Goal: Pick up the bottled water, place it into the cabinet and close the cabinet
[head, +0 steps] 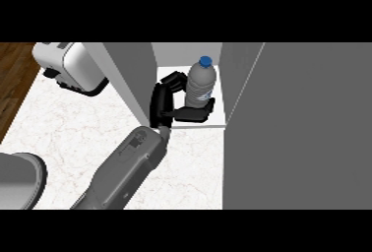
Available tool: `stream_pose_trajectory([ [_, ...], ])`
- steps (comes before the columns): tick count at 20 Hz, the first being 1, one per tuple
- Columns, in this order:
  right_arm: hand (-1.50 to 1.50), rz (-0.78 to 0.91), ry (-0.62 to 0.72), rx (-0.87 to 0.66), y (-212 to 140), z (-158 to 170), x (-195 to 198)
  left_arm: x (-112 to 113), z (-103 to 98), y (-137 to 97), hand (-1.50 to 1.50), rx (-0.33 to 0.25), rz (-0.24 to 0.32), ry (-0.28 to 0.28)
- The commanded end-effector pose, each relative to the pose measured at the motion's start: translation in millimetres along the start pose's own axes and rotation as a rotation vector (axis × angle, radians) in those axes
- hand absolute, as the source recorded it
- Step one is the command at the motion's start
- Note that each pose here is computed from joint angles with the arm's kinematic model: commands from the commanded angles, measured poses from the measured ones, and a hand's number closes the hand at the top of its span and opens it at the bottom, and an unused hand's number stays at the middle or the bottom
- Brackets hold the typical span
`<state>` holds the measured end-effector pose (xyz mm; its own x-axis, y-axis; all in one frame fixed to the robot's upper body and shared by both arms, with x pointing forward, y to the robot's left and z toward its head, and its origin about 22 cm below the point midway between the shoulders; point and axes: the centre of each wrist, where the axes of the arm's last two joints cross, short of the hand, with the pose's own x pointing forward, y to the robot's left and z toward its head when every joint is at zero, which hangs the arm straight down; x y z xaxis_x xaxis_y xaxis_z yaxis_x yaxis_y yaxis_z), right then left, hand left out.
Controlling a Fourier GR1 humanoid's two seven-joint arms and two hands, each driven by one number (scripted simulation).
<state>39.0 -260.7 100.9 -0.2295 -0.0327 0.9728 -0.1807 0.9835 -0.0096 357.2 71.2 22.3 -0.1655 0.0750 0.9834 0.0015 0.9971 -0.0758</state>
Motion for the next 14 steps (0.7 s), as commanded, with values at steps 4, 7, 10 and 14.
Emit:
stream_pose_trajectory([
  [4,-1.50,-0.050,-0.044,-0.002,-7,-5,8,12,-42,-4,1.50,0.073,-0.059,0.046],
  [7,-1.50,-0.048,-0.075,0.012,-12,2,9,-4,-45,8,1.50,0.086,-0.149,0.044],
  [10,-1.50,-0.058,-0.075,0.000,-6,-6,-6,-10,-50,15,1.50,0.093,-0.300,0.040],
  [14,-1.50,-0.045,-0.071,0.037,-15,-6,8,-6,-62,23,1.50,0.194,-0.328,0.081],
])
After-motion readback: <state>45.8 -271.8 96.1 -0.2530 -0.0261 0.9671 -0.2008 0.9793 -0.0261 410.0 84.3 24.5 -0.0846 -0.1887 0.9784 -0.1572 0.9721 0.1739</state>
